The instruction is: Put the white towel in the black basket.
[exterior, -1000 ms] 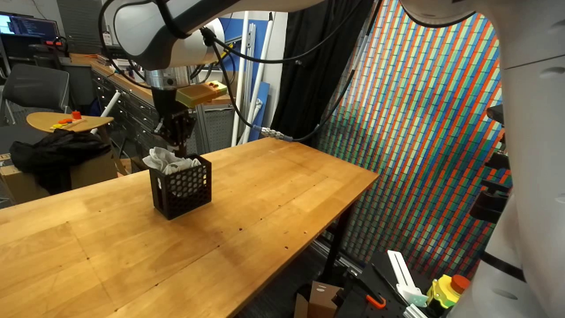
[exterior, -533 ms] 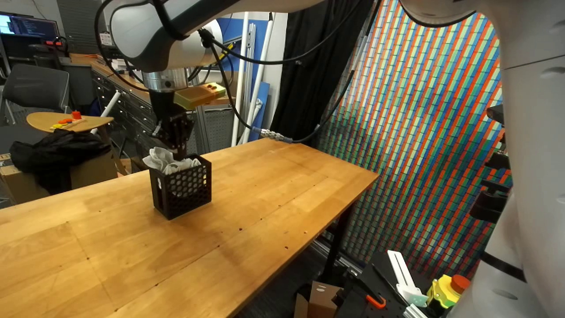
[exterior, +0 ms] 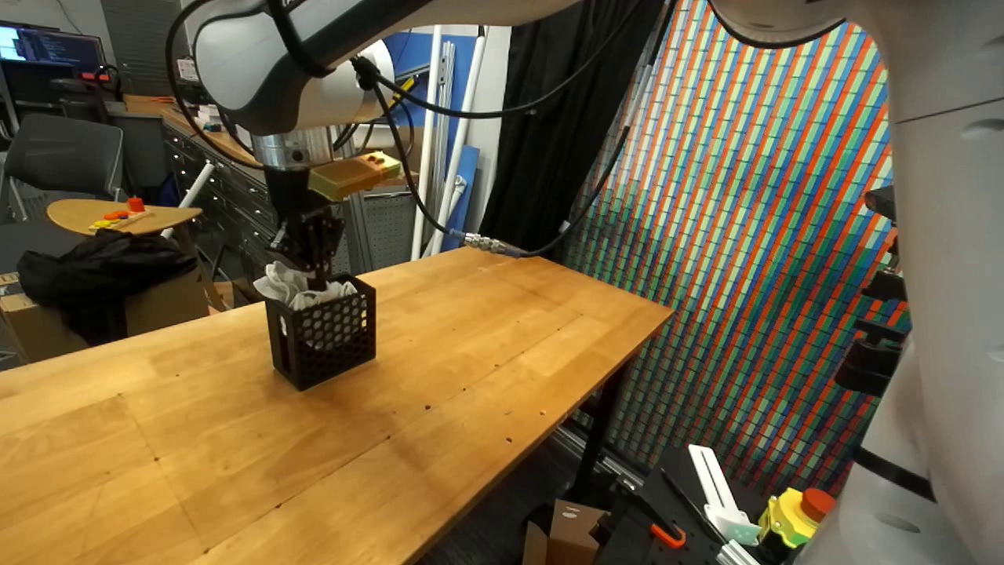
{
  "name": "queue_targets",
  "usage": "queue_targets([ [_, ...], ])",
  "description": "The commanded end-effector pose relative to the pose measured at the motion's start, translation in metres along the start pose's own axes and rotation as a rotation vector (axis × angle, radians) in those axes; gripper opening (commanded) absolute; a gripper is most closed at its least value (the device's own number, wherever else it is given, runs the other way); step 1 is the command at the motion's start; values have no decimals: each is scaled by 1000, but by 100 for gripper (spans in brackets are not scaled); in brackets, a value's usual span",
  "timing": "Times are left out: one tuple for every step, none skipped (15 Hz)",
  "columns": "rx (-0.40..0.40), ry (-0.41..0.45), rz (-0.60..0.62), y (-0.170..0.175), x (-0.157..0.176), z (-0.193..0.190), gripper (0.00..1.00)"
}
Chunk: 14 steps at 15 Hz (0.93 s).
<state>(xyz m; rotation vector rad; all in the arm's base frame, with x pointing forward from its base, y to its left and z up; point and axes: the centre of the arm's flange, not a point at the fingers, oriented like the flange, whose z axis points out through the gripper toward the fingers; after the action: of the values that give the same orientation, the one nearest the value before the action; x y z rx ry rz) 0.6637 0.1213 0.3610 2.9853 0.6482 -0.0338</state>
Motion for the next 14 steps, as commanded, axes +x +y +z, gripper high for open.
queue_targets([
  [29, 14, -6, -1, -3, 1, 0],
  [34, 14, -6, -1, -3, 3, 0],
  [42, 13, -5, -1, -2, 6, 0],
  [49, 13, -4, 0, -2, 8, 0],
  [55, 12, -3, 0, -2, 10, 0],
  [61, 14, -2, 2, -1, 12, 0],
  [67, 16, -1, 3, 0, 13, 0],
  [75, 17, 0, 4, 0, 14, 0],
  [81, 17, 2, 5, 0, 15, 0],
  [88, 18, 3, 6, 1, 17, 0],
  [93, 19, 4, 7, 1, 18, 0],
  [97, 21, 5, 8, 1, 20, 0],
  [102, 23, 6, 9, 2, 21, 0],
  [105, 24, 6, 11, 2, 22, 0],
])
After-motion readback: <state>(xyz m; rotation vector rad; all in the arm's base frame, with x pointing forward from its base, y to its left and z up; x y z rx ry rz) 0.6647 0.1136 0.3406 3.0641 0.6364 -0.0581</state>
